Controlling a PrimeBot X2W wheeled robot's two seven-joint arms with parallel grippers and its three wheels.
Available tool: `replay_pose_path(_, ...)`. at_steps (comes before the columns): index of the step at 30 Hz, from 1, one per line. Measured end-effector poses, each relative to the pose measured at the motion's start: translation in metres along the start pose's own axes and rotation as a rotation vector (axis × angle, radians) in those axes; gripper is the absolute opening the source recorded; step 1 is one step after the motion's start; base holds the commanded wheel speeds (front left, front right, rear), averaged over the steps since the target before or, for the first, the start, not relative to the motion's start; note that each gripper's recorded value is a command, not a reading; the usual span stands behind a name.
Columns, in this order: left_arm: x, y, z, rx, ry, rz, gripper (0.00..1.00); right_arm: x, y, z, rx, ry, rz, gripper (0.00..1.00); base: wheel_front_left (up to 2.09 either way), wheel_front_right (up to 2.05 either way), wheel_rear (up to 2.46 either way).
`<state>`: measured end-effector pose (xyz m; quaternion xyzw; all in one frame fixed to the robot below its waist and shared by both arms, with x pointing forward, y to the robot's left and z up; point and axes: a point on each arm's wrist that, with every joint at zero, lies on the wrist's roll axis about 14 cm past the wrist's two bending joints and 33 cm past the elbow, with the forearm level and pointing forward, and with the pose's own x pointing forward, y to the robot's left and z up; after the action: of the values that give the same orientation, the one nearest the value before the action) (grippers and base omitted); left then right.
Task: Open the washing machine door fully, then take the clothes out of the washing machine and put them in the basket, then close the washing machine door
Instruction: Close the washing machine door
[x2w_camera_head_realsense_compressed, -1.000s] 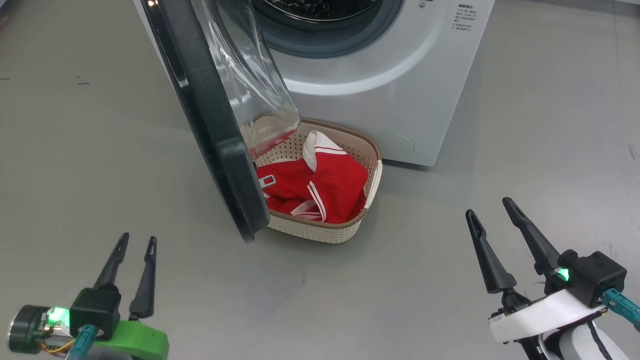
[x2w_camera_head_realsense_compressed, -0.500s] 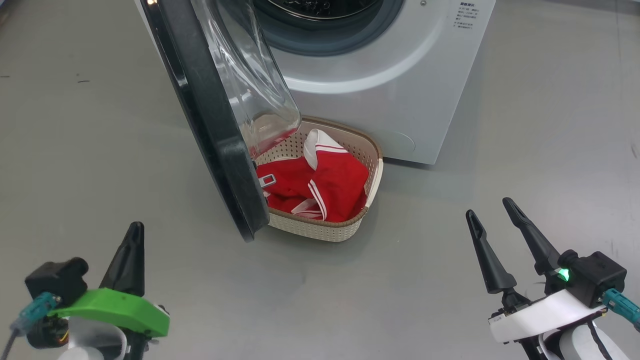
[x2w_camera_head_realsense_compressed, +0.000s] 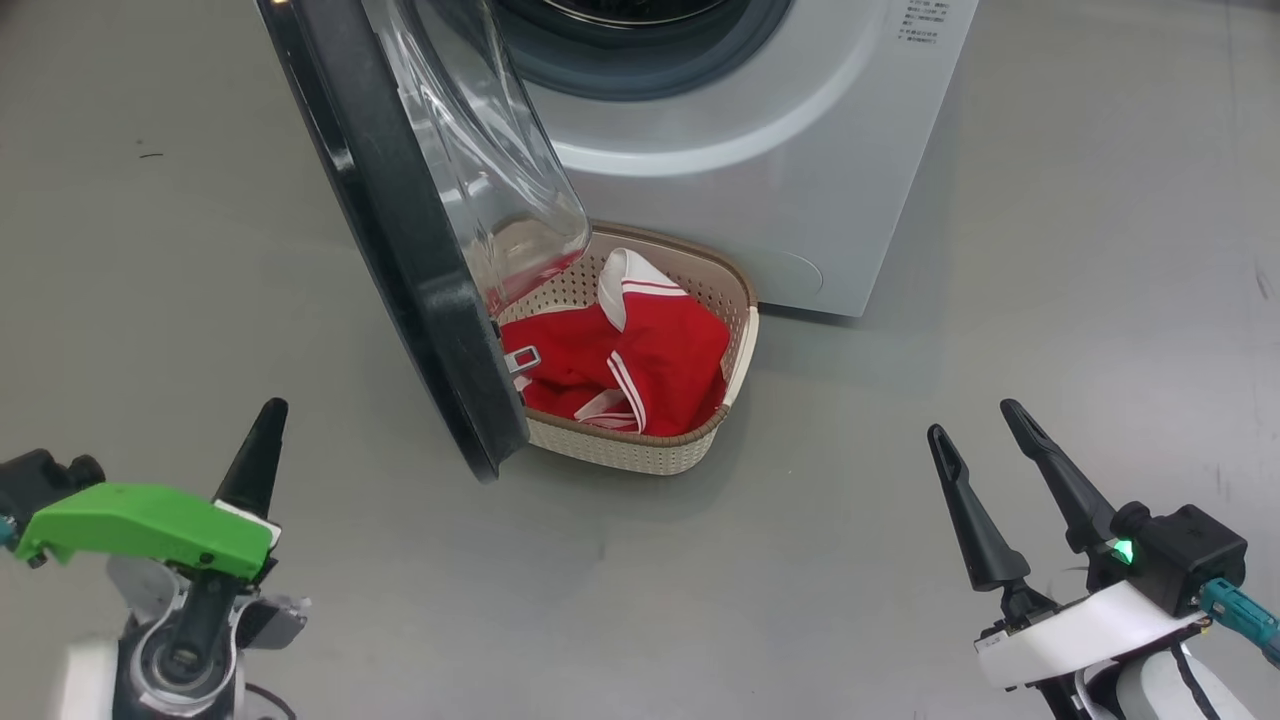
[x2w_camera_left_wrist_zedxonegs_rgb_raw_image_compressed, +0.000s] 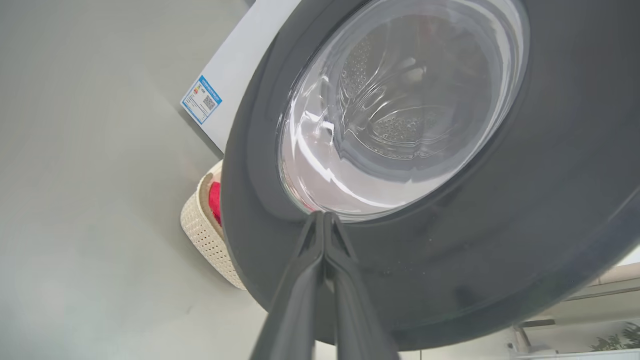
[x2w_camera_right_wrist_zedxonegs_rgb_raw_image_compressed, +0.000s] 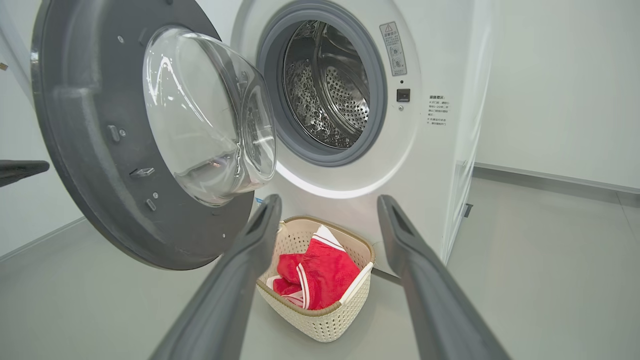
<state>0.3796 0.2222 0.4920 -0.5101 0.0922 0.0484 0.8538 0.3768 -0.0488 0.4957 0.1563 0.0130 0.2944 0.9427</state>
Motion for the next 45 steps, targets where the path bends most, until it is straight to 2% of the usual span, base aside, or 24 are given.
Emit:
replay_pose_path(5,0.009,-0.015,-0.006,-0.115,0.086,-0.024,0.00,-0.001,-0.002,-0.001,0.001,0.003,-0.007,1.00,0.00,0.00,0.00)
replay_pose_path(14,0.014,-0.042,-0.024,-0.207,0.231,-0.111,0.00,-0.002,-0.007,0.001,-0.001,-0.003,-0.022,1.00,0.00,0.00,0.00)
replay_pose_path(28,0.018,-0.059,-0.049,-0.192,0.334,-0.149,0.00,-0.008,-0.011,0.002,-0.008,-0.002,-0.040,1.00,0.00,0.00,0.00)
replay_pose_path(32,0.019,-0.062,-0.055,-0.217,0.354,-0.158,0.00,-0.011,-0.010,0.001,-0.011,0.004,-0.038,1.00,0.00,0.00,0.00)
replay_pose_path(36,0.021,-0.074,-0.062,-0.292,0.379,-0.194,0.00,-0.012,-0.011,0.001,-0.015,0.004,-0.043,1.00,0.00,0.00,0.00)
replay_pose_path(45,0.035,-0.095,-0.075,-0.315,0.400,-0.239,0.00,-0.014,-0.017,-0.001,-0.021,0.017,-0.051,1.00,0.00,0.00,0.00)
